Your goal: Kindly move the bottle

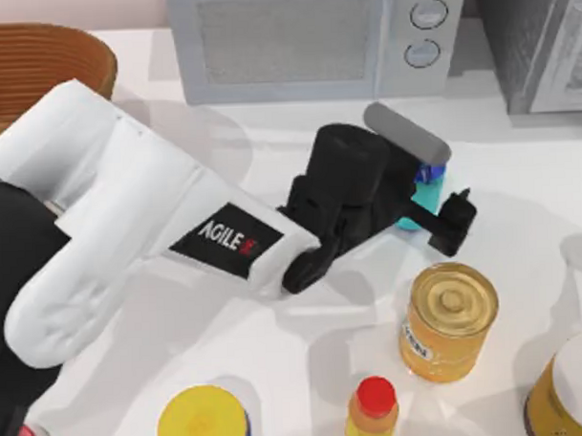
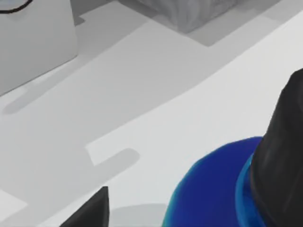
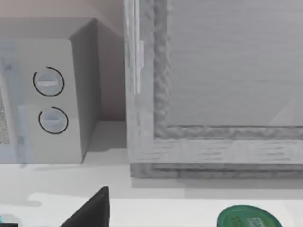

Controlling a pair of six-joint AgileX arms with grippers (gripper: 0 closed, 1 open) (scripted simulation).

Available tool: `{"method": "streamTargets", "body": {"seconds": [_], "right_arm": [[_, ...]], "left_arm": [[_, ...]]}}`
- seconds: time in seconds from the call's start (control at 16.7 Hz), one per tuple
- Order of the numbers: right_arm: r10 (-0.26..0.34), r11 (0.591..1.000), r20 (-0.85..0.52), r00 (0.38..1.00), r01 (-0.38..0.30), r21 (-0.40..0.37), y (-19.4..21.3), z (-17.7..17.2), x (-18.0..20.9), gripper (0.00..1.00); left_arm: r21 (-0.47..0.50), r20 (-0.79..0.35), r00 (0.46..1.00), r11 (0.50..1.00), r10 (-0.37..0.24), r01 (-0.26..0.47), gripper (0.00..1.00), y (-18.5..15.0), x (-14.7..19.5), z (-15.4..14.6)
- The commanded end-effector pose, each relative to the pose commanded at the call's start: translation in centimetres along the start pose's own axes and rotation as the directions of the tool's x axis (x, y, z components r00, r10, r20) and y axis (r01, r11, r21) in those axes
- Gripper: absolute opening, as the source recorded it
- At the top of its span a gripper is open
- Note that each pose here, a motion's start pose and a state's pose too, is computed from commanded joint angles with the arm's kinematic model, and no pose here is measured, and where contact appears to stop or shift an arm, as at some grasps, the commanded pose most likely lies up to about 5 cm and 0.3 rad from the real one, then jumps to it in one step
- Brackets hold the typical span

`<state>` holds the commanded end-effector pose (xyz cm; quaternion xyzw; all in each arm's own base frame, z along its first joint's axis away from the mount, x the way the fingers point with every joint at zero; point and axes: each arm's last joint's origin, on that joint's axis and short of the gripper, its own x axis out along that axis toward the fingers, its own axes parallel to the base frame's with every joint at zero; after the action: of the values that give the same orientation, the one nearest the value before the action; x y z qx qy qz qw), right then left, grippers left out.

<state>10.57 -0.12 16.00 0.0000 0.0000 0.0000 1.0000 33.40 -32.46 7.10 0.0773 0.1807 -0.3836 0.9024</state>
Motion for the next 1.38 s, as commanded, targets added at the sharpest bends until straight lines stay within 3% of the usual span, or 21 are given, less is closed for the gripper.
{"method": "streamTargets", "body": {"seconds": [0.24,1.02,1.38], "right_arm": [[0.0,1.0,0.0,1.0,0.0,0.0,0.0,0.0,0.0,1.0],[0.0,1.0,0.0,1.0,0.0,0.0,0.0,0.0,0.0,1.0],[0.0,1.0,0.0,1.0,0.0,0.0,0.0,0.0,0.0,1.0]], "left_arm": [[0.0,-0.003,1.0,1.0,-0.001,0.001,1.0,-0.02,0.16,-0.08],[0.0,-0.003,1.0,1.0,-0.001,0.001,0.02,-0.02,0.16,-0.08],[0.0,-0.003,1.0,1.0,-0.001,0.001,0.0,-0.02,0.16,-0.08]]}}
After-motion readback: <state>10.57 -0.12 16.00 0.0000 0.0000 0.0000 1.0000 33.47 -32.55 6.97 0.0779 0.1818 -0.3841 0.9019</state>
